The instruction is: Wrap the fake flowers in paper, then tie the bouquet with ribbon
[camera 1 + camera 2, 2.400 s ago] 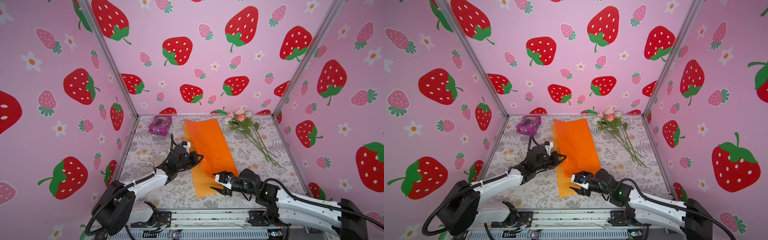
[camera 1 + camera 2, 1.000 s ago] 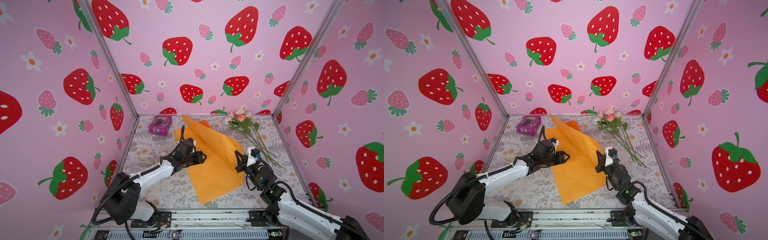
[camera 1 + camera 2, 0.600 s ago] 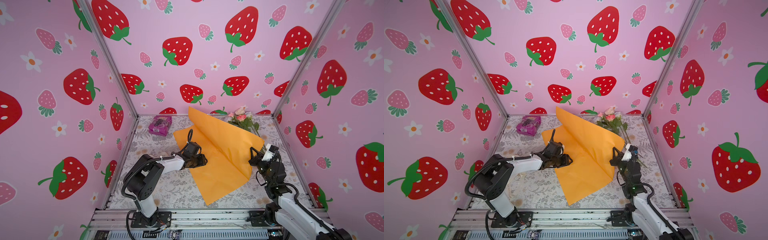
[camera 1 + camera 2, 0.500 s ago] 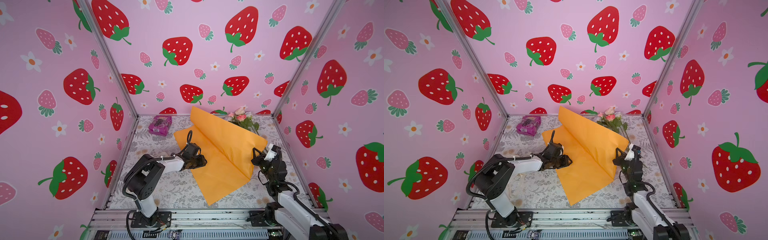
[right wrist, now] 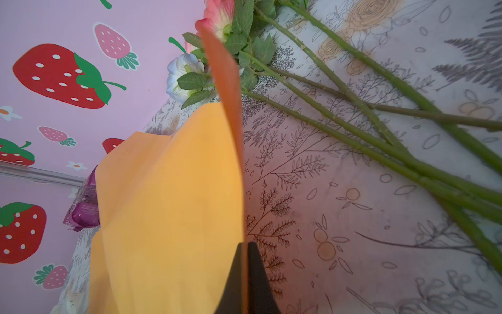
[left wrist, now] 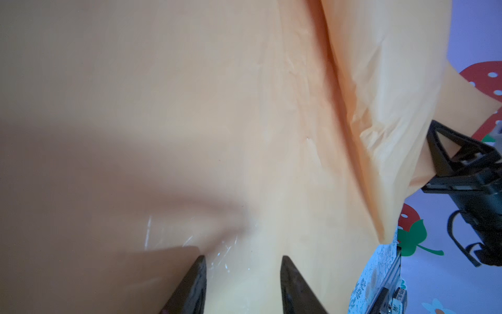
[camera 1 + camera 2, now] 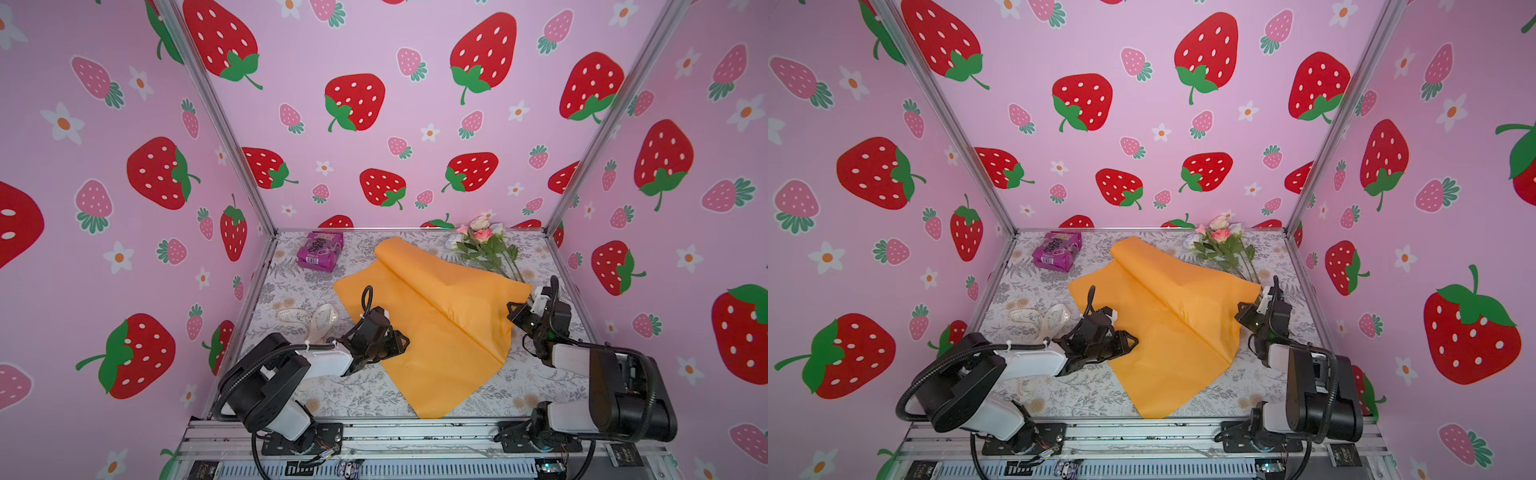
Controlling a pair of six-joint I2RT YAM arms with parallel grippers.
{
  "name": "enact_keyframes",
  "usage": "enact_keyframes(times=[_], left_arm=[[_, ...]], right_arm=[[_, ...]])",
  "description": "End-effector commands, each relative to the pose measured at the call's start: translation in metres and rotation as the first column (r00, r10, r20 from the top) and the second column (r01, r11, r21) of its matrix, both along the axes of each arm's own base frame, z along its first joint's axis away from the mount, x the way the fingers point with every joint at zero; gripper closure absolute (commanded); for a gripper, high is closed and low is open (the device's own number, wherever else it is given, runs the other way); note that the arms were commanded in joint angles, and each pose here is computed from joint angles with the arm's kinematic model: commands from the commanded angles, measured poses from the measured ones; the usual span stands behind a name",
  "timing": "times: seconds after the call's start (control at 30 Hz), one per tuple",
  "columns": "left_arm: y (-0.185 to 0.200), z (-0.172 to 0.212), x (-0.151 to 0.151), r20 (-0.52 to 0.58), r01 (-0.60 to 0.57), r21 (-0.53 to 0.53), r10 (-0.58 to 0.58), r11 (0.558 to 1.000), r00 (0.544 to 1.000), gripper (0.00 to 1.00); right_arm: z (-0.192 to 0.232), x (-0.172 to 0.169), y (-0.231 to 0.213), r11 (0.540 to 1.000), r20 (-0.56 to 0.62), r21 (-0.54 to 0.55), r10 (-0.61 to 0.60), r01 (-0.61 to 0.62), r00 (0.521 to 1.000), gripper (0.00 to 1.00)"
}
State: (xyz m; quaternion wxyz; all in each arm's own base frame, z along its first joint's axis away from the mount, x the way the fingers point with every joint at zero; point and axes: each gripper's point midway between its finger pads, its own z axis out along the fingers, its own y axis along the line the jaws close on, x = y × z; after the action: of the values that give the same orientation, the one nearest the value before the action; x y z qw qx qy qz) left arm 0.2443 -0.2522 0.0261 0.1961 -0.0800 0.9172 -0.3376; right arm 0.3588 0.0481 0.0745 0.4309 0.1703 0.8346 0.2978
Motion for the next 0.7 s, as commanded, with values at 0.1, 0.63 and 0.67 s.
enact_keyframes(times=[0.1, 0.63, 0.67], left_arm=[[0.067, -0.044, -0.047, -0.136, -0.135, 0.225, 0.169, 0.965, 0.976, 0.55], [0.090, 0.011, -0.024, 0.053, -0.184, 0.299, 0.177, 0.936, 0.983, 0.45], [0.087, 0.017, -0.019, 0.070, -0.181, 0.296, 0.168, 0.938, 0.983, 0.44]], right_arm=[[-0.020, 0.010, 0.009, 0.998, -0.073, 0.015, 0.065, -0.064, 0.995, 1.00], [-0.058, 0.019, 0.033, 0.984, -0.218, -0.095, 0.125, -0.149, 0.968, 1.00], [-0.059, 0.021, 0.036, 0.983, -0.221, -0.100, 0.130, -0.155, 0.967, 1.00]])
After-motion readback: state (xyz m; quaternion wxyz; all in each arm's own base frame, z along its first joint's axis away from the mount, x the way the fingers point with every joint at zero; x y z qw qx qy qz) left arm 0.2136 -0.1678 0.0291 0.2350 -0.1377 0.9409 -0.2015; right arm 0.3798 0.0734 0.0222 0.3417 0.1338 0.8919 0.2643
